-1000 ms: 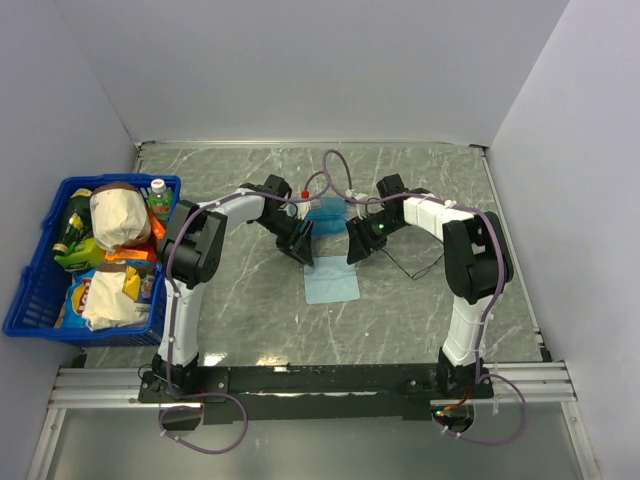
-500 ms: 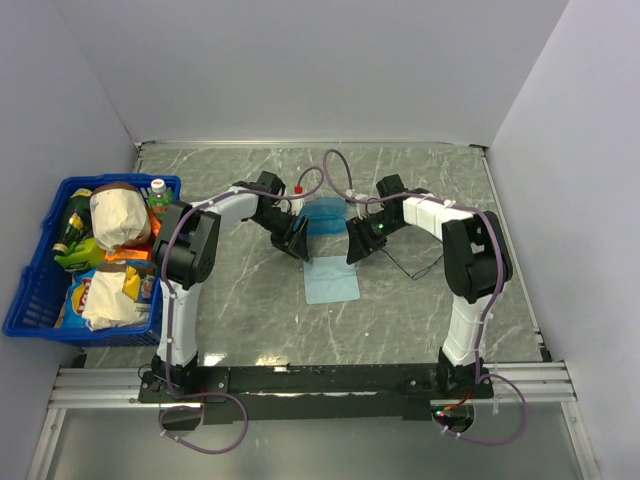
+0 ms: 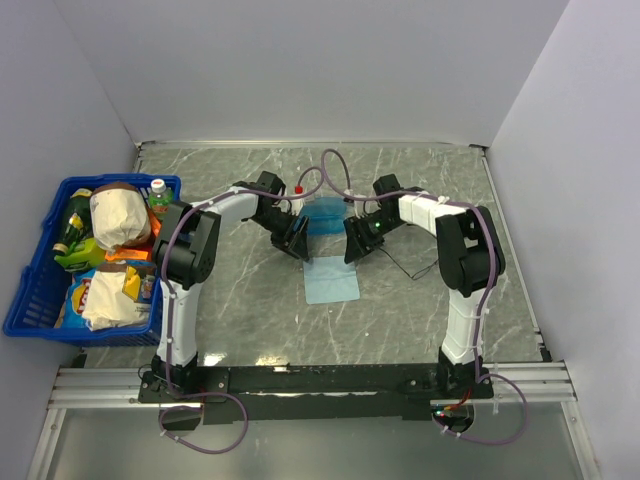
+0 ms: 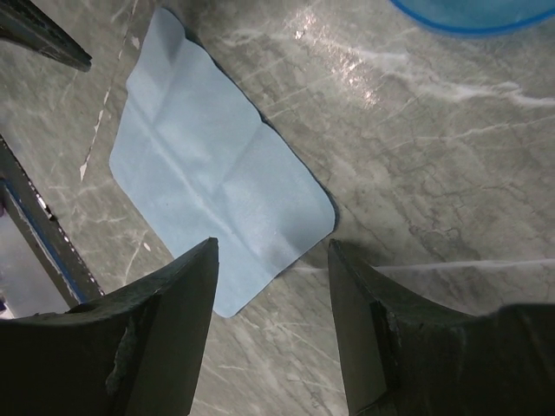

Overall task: Organize the sunglasses
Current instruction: Pick up the glasses cleaning cloth from the center of the board.

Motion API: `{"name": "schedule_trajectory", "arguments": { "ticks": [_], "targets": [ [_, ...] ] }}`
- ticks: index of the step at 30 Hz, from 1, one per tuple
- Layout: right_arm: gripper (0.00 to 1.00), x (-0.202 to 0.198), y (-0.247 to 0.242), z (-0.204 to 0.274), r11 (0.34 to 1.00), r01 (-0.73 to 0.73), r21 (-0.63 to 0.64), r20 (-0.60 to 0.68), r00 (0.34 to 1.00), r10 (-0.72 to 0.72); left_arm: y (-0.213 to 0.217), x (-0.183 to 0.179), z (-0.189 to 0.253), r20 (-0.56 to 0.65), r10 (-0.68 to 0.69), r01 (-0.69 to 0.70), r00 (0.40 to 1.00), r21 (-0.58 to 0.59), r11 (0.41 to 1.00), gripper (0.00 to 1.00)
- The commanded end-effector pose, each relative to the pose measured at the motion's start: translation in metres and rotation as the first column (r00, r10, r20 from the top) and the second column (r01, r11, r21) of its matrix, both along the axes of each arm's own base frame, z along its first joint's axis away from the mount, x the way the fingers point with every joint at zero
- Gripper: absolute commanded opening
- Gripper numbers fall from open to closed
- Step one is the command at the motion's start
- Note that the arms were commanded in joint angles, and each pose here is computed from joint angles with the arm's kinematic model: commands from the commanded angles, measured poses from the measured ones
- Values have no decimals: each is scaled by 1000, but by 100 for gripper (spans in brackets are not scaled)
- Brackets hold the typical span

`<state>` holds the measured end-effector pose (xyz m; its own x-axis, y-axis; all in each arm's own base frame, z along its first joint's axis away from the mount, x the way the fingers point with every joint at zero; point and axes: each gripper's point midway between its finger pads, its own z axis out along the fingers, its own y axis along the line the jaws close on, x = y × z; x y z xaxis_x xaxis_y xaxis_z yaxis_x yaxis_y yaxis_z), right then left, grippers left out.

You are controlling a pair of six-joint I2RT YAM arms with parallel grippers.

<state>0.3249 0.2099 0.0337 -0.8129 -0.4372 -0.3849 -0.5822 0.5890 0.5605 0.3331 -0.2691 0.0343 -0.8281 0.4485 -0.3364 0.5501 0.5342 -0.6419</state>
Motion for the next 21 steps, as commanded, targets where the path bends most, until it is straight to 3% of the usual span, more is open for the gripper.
{"name": "schedule_trajectory", "arguments": {
  "ticks": [1,18,21],
  "targets": [
    [61,11,6,6,1000,17,6,11,1000,-17,7,-1,-18,6,-7,7,1000,69,998,60],
    [61,10,13,-11,997,3,-71,-43,999,-6,8,-11,-18,-10,-48,49,999,77,996,64],
    [57,7,15,-12,997,-9,-71,-49,999,6,8,-11,-17,-11,-48,49,999,76,996,65]
  ]
}}
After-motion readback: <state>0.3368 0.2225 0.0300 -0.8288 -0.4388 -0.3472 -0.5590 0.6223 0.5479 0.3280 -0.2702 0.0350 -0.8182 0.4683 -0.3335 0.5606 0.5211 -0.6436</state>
